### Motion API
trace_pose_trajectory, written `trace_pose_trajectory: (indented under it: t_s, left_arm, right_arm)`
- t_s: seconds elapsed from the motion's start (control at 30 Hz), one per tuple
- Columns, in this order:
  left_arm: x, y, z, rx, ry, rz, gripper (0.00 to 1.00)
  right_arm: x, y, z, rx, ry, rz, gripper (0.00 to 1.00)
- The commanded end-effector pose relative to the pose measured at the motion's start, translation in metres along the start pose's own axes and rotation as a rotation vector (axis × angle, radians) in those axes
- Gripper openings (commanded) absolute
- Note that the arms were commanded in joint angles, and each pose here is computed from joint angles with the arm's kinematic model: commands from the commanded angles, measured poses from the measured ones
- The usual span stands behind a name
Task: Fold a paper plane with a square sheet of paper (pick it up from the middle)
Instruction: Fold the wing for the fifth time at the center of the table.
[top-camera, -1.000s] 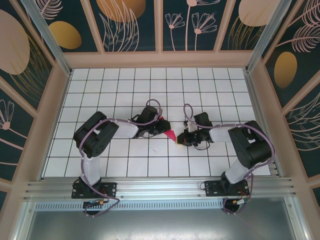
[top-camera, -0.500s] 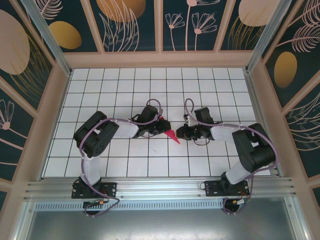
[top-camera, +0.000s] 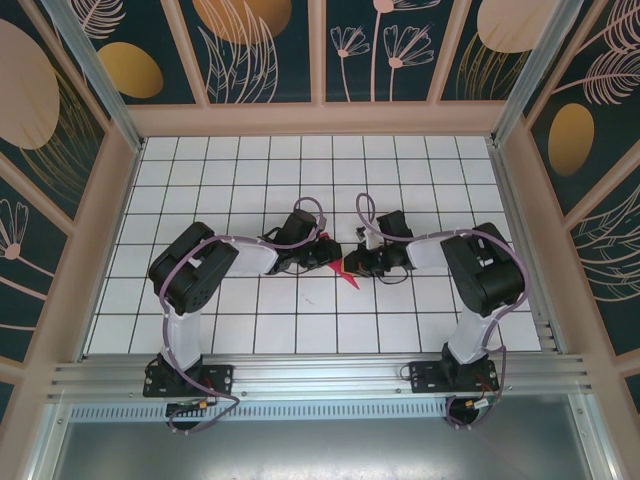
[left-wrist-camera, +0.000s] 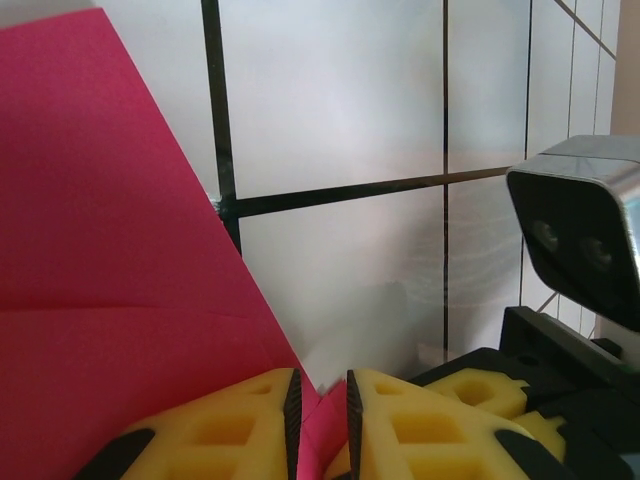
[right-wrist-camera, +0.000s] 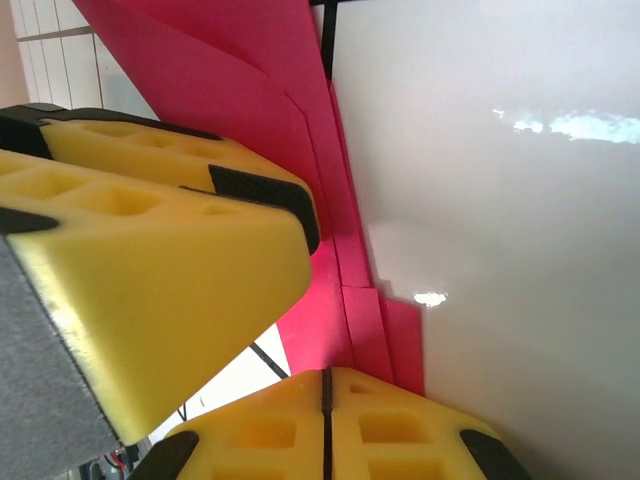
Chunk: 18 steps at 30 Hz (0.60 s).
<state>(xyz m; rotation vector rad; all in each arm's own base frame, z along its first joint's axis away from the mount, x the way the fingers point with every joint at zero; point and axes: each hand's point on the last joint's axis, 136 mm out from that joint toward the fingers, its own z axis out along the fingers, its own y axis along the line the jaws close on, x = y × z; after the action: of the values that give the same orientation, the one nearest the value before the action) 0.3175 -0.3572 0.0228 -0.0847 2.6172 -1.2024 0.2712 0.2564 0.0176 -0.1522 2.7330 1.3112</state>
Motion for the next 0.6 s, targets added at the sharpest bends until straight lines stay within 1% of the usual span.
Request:
trace_pose_trajectory:
  t_s: [0.0,0.17,0.37,0.43,0.57]
  left_arm:
    - [0.013,0.033,0.007,-0.105,0.041,-0.019,0.23]
    - [0.010,0.025,0.003,-0.092,0.045,0.011,0.27]
    - [-0.016,-0.018,-0.024,-0.002,-0.050,0.054,0.41]
    - [-0.022,-0.032,-0.036,0.026,-0.087,0.060,0.42]
    - [-0.017,-0.033,-0.050,0.069,-0.126,0.035,0.42]
  right_arm:
    - [0.008,-0.033,0.008,0.095,0.021,0.045,0.08]
    - [0.017,-0.040,0.008,0.091,0.024,0.073,0.04]
    - [0.022,-0.049,0.010,0.096,0.025,0.108,0.00]
    - [0.023,-0.050,0.010,0.097,0.024,0.114,0.00]
    - [0.023,-0.053,0.011,0.112,0.023,0.124,0.00]
